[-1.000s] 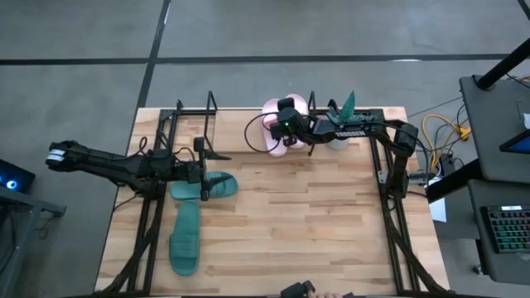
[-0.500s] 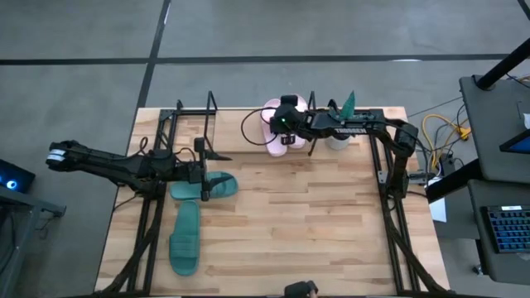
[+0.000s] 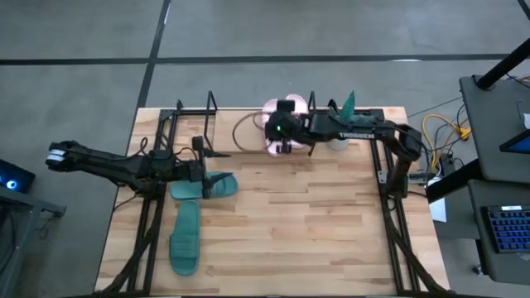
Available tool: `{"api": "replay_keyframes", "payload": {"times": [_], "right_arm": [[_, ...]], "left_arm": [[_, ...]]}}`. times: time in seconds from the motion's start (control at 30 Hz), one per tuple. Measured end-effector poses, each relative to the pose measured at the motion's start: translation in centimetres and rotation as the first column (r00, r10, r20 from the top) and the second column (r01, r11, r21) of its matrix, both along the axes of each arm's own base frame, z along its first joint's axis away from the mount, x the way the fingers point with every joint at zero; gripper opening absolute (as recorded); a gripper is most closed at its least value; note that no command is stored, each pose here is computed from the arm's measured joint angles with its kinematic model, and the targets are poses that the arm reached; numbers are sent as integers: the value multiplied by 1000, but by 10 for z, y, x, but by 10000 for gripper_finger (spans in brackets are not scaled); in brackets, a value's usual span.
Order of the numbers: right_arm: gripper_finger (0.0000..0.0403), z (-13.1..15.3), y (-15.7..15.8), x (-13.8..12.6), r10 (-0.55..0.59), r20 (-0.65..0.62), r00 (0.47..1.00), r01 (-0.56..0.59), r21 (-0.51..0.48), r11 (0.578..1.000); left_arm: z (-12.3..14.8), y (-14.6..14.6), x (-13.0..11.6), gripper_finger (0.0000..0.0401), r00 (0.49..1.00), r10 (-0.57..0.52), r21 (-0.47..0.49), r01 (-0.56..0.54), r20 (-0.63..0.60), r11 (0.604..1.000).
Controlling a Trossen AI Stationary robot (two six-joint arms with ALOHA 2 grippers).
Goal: Pick and place slides into the shelf
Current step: Put the pink slipper on the shelf
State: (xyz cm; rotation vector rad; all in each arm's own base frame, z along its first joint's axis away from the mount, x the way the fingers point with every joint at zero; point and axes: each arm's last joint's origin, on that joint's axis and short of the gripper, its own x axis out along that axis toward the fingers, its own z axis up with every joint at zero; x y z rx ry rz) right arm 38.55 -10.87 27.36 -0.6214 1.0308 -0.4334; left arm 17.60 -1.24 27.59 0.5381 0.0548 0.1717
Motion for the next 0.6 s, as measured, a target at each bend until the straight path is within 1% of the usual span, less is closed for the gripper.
{"api": "replay_keyframes", "payload": {"times": [0.17,0.23,0.3,0.37,0.47,0.6], "right_arm": [[145,-1,52,-11,93,6,996,-94,28,995],[137,-8,69,-16,129,12,992,-129,27,991],[130,-18,81,-22,138,9,990,-138,5,990],[125,-30,87,-26,147,-12,989,-147,-21,989],[123,-48,90,-31,161,-65,985,-163,-28,986],[135,-62,90,-35,162,-75,984,-164,-29,986]], "left_arm": [[-5,2,-6,240,998,53,-1,-53,-32,999],[-9,2,-8,240,998,54,0,-54,-41,999],[-12,3,-11,240,998,54,-1,-54,-36,999],[-16,3,-14,240,998,54,-1,-54,-36,999],[-18,4,-18,240,998,54,-3,-54,-26,999],[-15,4,-23,240,999,54,-7,-54,1,998]]}}
